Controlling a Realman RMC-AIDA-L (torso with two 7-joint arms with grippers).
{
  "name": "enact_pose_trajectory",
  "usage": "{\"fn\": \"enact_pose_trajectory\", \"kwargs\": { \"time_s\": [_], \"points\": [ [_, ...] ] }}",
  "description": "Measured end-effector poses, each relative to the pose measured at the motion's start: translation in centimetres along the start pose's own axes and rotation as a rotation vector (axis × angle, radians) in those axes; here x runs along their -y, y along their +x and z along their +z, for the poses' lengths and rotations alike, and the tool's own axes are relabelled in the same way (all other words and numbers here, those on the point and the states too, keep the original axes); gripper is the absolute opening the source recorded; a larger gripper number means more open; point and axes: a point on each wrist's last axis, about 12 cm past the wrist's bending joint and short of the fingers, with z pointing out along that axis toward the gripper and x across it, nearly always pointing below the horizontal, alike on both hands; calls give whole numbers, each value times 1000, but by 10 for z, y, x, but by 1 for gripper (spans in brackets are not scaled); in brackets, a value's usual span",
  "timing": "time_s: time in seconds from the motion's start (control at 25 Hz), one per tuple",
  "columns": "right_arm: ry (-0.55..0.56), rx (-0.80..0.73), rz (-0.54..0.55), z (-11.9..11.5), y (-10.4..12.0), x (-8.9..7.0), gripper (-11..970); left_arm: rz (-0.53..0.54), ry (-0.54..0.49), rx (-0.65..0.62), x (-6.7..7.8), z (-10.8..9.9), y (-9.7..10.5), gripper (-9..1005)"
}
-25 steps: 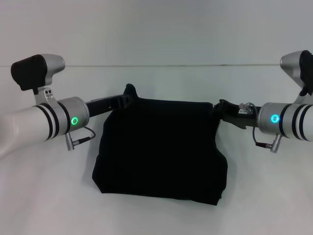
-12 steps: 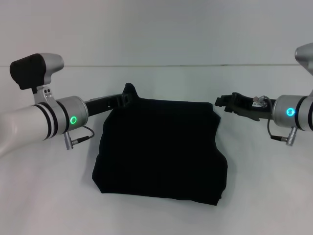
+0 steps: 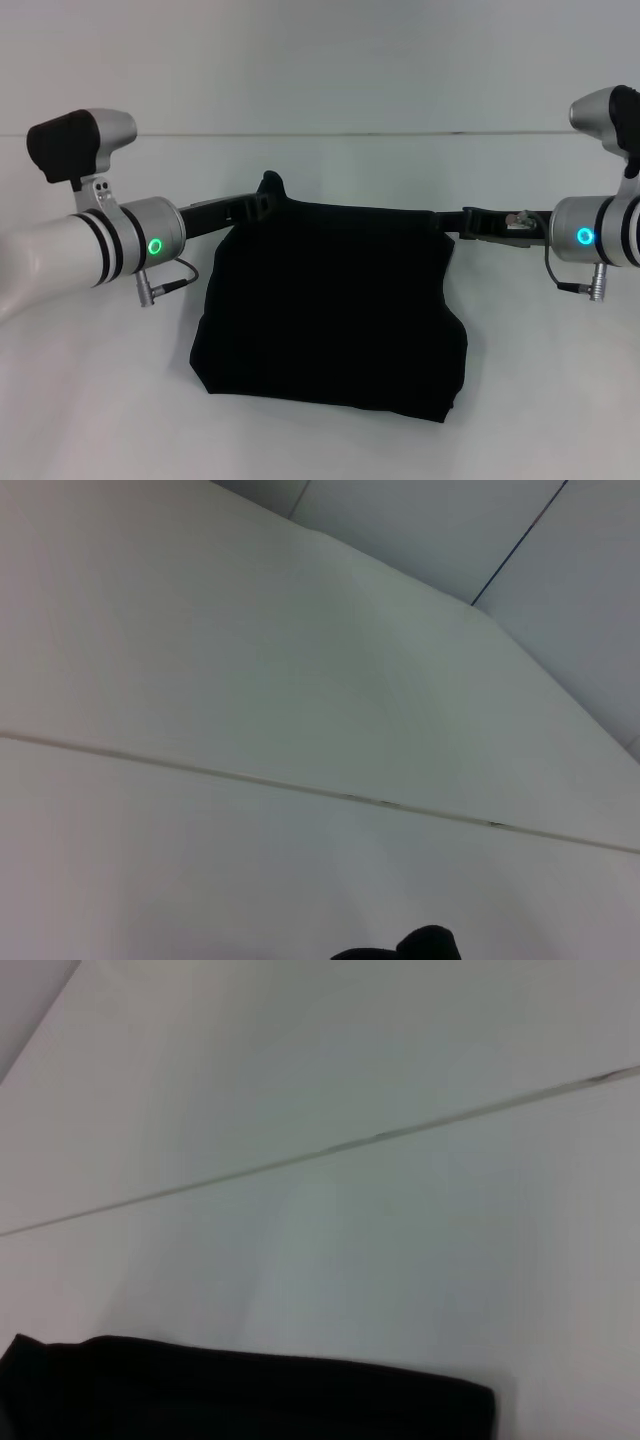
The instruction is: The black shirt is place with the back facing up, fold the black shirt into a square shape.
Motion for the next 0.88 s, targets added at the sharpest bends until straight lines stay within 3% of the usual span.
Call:
{"fn": "enact_pose_trajectory", "kwargs": {
  "time_s": [0.88],
  "points": [
    [30,-1,-45,8,3,-7,565,6,0,-6,0,0,0,72]
  ]
}}
